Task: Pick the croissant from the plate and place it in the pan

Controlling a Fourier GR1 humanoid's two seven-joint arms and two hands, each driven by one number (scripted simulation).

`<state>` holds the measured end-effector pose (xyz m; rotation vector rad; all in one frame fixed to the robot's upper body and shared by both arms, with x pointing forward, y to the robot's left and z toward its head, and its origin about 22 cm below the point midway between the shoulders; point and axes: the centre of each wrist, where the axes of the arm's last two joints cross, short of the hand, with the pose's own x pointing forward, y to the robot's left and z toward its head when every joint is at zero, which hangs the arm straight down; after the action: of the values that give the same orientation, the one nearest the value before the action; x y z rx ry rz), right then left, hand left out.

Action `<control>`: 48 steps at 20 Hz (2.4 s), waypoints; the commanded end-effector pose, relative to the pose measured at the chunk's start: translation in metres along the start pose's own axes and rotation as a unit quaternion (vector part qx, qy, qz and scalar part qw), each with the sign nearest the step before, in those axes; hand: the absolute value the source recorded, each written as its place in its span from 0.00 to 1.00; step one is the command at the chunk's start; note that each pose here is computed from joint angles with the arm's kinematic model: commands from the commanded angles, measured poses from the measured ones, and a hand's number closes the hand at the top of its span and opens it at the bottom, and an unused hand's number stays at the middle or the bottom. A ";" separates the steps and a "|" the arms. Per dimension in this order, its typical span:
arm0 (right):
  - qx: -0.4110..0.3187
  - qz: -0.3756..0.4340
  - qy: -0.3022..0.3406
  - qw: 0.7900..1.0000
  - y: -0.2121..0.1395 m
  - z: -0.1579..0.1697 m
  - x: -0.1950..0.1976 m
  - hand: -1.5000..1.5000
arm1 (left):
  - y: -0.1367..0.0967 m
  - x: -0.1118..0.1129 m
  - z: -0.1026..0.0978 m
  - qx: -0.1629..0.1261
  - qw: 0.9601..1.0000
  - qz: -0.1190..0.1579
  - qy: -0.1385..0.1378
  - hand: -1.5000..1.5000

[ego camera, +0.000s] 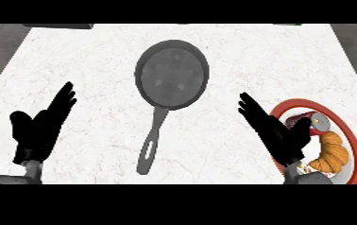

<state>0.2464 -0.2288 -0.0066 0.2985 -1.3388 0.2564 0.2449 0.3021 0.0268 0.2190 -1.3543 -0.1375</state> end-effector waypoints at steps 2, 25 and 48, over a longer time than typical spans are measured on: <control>-0.001 0.030 -0.072 0.997 -0.036 0.006 0.043 0.00 | 0.037 -0.017 0.011 0.053 0.998 -0.022 0.023 0.50; -0.315 0.312 -0.134 0.886 -0.166 0.164 0.087 0.00 | 0.056 -0.022 -0.019 0.103 0.989 -0.072 0.079 0.50; -0.146 0.540 0.258 0.787 -0.101 0.076 0.121 0.00 | 0.043 -0.023 -0.028 0.104 0.988 -0.076 0.079 0.50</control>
<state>0.2322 -0.3555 0.1344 -0.8166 -0.8995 0.9692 0.2679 0.3442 0.0087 0.4910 -1.2031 -0.1083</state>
